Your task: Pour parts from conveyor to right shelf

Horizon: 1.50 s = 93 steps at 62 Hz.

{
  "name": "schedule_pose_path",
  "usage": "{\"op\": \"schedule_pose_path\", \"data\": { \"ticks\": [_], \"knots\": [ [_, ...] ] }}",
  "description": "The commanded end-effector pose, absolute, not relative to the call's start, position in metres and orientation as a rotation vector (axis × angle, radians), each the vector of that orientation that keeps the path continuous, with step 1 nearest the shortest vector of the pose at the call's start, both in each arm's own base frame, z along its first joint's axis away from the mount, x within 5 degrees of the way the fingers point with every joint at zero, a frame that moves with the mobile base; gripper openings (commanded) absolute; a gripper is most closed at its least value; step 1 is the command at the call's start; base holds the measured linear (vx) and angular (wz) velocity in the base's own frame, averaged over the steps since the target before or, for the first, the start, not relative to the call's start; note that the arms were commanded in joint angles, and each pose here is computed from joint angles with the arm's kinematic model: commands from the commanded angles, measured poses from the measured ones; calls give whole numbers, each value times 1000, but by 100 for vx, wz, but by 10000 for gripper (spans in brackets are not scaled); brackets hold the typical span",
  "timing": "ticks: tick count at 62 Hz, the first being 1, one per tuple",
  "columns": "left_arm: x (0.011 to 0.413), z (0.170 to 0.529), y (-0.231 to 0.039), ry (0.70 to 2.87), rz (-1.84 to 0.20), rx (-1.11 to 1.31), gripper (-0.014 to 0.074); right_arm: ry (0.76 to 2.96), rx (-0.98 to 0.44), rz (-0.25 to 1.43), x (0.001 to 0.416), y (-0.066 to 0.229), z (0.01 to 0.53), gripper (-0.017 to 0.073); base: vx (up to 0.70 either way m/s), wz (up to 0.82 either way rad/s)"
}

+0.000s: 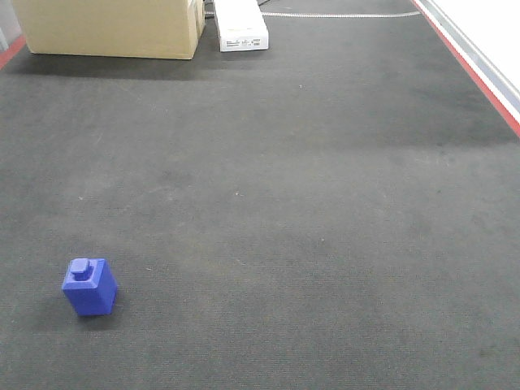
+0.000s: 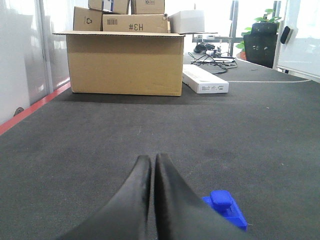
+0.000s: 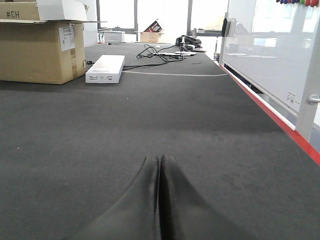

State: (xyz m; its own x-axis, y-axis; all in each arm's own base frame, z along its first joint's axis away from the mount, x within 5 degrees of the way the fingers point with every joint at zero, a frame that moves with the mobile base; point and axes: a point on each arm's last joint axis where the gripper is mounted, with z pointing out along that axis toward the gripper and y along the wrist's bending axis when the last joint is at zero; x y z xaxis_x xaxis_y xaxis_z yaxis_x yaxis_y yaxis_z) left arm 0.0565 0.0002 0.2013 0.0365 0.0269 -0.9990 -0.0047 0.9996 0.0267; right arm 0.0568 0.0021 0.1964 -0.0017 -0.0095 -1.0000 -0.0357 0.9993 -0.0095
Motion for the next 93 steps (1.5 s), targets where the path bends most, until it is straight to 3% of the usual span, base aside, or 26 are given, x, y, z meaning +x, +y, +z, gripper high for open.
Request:
{"op": "schedule_pose_path", "data": {
  "ticks": [1,55,71,81,93],
  "knots": [
    [56,199,0,1476,24,14,-6,1499,-34,10,56,2,199,-9,0,0],
    [56,199,0,1473,24,13,-6,1499,-34,10,56,2,199,-9,0,0],
    [47,244,0,1223,41,22,-6,1499,-34,10,56,2,199,-9,0,0],
    [51,287,0,1352,77,54,-6,1498,-34,10,56,2,199,-9,0,0],
    [80,316,0,1753,65,69,-6,1498,-34,10,56,2,199,-9,0,0]
  ]
}}
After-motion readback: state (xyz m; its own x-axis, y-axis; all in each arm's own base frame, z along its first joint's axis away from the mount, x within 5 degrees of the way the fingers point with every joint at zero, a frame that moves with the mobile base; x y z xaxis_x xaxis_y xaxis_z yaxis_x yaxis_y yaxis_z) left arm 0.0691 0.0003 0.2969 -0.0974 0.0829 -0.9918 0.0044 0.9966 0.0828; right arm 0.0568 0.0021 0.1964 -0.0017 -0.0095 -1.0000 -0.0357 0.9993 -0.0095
